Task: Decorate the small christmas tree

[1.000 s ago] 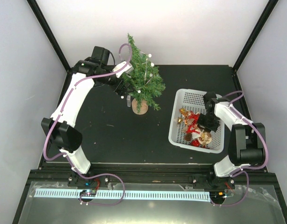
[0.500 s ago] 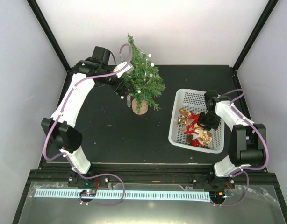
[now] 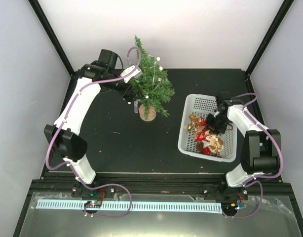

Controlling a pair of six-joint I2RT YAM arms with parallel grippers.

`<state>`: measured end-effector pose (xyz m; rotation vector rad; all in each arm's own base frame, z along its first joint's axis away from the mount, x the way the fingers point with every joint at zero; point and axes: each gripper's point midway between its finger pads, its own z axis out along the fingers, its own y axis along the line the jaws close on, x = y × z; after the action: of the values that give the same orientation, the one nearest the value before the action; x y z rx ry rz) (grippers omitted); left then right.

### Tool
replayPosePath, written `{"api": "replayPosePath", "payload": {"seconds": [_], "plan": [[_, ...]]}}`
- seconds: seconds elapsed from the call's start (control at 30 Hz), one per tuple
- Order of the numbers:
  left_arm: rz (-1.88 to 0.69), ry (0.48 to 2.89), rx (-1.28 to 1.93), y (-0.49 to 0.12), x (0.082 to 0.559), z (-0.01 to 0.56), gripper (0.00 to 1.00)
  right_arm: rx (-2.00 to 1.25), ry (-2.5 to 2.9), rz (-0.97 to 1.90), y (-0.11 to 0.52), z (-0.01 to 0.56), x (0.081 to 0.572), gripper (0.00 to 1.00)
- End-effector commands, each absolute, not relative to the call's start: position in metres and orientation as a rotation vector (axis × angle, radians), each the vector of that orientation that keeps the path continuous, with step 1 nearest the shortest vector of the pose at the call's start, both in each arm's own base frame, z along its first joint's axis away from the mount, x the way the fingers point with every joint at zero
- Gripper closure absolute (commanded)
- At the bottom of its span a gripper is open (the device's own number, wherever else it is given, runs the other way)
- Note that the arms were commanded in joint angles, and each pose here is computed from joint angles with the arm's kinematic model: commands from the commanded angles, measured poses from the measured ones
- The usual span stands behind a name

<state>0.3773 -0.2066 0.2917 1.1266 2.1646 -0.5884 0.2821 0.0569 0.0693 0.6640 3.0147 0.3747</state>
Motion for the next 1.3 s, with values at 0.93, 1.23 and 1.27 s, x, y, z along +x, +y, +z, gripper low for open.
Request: {"api": "replayPosePath", "payload": {"seconds": [0.93,1.23,1.27], "plan": [[-0.396,2.171,1.096,-0.184,0.369,0.295,0.01,0.627,2.836,0.429,0.059,0.109,0.342,0.99],[-0.381,2.171,1.113,-0.175,0.348,0.297,0.01,0.466,2.700,0.652,0.081,0.152,0.309,0.99],[-0.381,2.169,1.115,-0.174,0.346,0.299,0.01,0.445,2.683,0.698,0.086,0.156,0.306,0.99]]}}
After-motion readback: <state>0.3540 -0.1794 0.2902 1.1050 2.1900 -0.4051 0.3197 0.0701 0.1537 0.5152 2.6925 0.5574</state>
